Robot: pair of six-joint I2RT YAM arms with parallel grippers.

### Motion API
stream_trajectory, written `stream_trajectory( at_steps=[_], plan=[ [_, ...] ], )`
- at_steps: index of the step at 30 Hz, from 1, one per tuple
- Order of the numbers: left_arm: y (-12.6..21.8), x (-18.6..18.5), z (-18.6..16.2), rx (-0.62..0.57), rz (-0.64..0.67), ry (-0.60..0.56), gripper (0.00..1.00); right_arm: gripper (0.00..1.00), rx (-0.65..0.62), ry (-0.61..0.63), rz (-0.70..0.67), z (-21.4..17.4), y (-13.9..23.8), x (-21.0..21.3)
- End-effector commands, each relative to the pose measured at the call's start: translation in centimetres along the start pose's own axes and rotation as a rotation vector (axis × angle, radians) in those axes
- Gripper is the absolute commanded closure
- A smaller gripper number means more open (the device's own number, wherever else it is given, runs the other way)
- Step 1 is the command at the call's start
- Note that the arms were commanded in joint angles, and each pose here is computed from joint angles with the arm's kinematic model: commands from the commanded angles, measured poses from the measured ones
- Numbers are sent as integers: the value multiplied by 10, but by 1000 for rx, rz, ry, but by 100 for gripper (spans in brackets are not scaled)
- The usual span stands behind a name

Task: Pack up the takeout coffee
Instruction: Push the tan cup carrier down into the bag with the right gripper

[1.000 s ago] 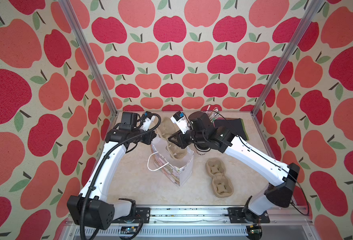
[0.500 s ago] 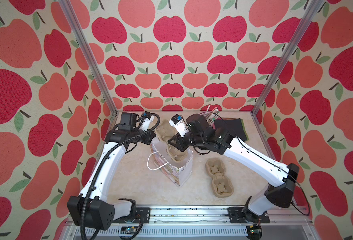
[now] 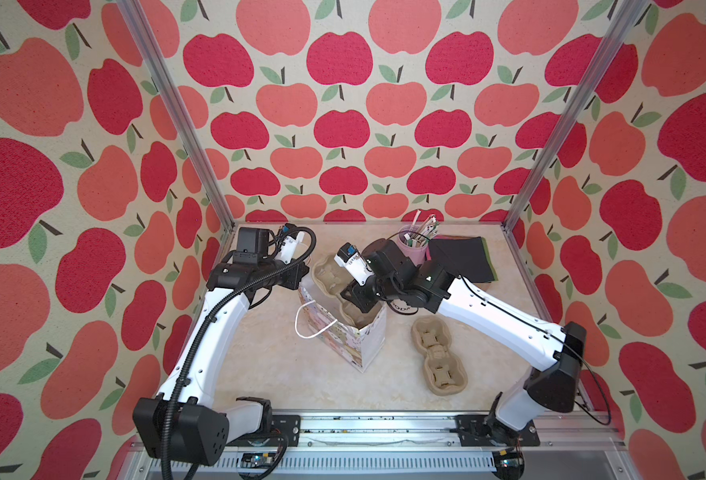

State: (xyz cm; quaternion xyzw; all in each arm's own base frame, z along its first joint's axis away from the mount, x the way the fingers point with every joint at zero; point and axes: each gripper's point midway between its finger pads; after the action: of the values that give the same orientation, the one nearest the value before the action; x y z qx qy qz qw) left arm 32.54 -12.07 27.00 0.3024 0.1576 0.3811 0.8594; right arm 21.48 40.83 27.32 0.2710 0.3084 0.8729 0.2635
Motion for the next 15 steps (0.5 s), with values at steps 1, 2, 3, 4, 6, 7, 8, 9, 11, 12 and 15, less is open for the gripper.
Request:
stream_trajectory(
  at_steps=[1, 2, 3, 4, 6, 7, 8, 9, 11, 12, 15],
  plan=[
    [3, 3, 1, -20, 16, 12, 100, 77, 60, 51, -64, -16, -9, -9],
    [3, 3, 1, -18, 17, 13, 100, 77, 65, 57, -69, -17, -10, -9],
    [3, 3, 1, -20, 20, 10, 100, 77, 73, 61, -75, -19, -12, -10],
    [4, 4, 2, -22, 21, 8, 100, 77, 76, 63, -79, -19, -12, -10],
    [5, 3, 4, -28, 22, 6, 100, 77, 89, 64, -86, -21, -15, -10],
    [5, 3, 4, -31, 21, 5, 100, 77, 95, 62, -90, -22, -16, -11],
    [6, 2, 5, -35, 18, 3, 100, 77, 99, 61, -92, -22, -17, -11],
    [6, 2, 6, -38, 16, 2, 100, 77, 104, 59, -96, -22, -18, -12],
    [6, 1, 6, -40, 12, 0, 100, 77, 116, 56, -102, -24, -21, -13],
    [6, 1, 6, -41, 11, 0, 100, 77, 124, 54, -107, -24, -23, -14],
    [6, 0, 7, -44, 6, -1, 100, 77, 149, 52, -114, -27, -27, -14]
  ],
)
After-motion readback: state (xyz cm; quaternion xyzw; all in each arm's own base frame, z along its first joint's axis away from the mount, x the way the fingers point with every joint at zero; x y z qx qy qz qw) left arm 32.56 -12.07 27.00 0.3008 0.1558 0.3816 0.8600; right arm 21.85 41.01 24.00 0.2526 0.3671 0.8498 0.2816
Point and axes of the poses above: each gripper's point midway between its finger pads, its own y axis back along the fingers, its own x axis along the line the jaws close on, z = x × y, and after that the axes turned 15 degrees about -y, right-handed
